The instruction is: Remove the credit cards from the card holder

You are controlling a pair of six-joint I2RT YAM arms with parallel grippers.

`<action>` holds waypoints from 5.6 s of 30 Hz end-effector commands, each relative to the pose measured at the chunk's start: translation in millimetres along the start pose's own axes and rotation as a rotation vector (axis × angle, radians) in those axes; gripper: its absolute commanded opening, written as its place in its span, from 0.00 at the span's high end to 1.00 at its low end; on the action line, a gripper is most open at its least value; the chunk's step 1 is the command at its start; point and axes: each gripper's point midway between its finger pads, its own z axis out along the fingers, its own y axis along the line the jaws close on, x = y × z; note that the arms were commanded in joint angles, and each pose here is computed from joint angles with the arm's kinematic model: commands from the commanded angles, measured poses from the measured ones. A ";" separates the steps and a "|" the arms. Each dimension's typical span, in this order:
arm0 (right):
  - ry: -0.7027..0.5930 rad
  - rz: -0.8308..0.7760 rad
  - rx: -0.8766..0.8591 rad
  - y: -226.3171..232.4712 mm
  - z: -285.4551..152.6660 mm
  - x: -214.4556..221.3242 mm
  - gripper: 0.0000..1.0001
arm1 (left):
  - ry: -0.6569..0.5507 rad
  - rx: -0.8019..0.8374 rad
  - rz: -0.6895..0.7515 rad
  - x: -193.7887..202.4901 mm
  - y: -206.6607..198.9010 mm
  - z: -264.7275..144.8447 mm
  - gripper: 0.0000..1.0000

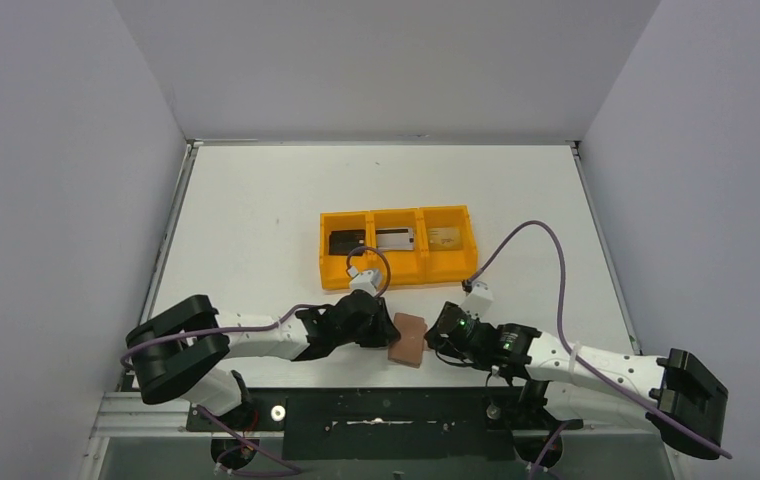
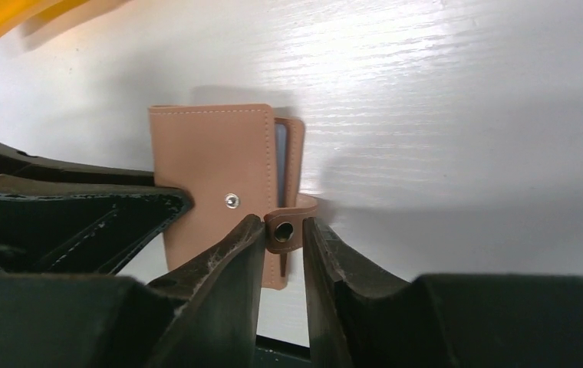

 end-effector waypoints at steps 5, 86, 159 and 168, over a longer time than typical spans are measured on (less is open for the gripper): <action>-0.004 -0.041 0.050 6.0 -5.2 -11.6 0.63 | -0.031 0.003 0.035 -9.4 -3.6 -6.9 0.83; 0.021 -0.247 -0.377 130.4 -25.9 -43.7 0.99 | -0.432 -0.093 -0.084 -81.1 35.2 -132.5 0.29; 0.025 -0.076 0.167 -50.1 29.0 -23.6 0.98 | -0.024 0.064 0.027 -23.2 -36.0 -12.0 0.33; 0.045 -0.084 0.154 -44.3 33.2 -21.4 0.98 | -0.020 0.221 0.031 -26.0 -69.6 -13.3 0.35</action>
